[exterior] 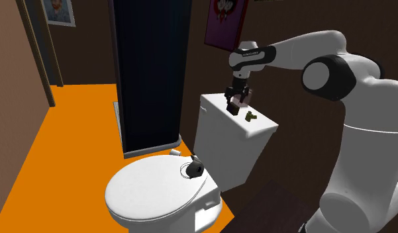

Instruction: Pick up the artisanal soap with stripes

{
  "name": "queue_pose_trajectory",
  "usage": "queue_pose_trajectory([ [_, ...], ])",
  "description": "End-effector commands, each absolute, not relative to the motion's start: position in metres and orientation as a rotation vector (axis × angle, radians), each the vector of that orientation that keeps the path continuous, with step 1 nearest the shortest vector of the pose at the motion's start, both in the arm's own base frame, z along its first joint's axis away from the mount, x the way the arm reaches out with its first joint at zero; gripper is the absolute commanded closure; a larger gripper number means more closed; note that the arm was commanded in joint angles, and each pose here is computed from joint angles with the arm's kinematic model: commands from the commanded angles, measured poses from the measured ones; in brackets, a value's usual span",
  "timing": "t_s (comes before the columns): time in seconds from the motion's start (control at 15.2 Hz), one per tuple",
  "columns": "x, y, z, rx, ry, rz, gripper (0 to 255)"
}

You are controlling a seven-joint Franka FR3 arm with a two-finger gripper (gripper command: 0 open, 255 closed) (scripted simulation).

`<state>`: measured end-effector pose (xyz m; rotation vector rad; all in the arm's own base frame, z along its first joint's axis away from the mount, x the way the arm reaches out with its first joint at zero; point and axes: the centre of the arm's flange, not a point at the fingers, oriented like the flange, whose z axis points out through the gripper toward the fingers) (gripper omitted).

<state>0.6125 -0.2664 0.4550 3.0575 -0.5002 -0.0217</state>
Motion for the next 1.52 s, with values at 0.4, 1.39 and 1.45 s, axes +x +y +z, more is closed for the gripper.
queue_pose_trajectory([
  [0.4,0.614,-0.27,0.416,3.055,-0.508,-0.024,0],
  [1.39,0.614,-0.27,0.437,3.055,-0.508,-0.024,255],
  [1.45,0.614,-0.27,0.442,3.055,-0.508,-0.024,255],
])
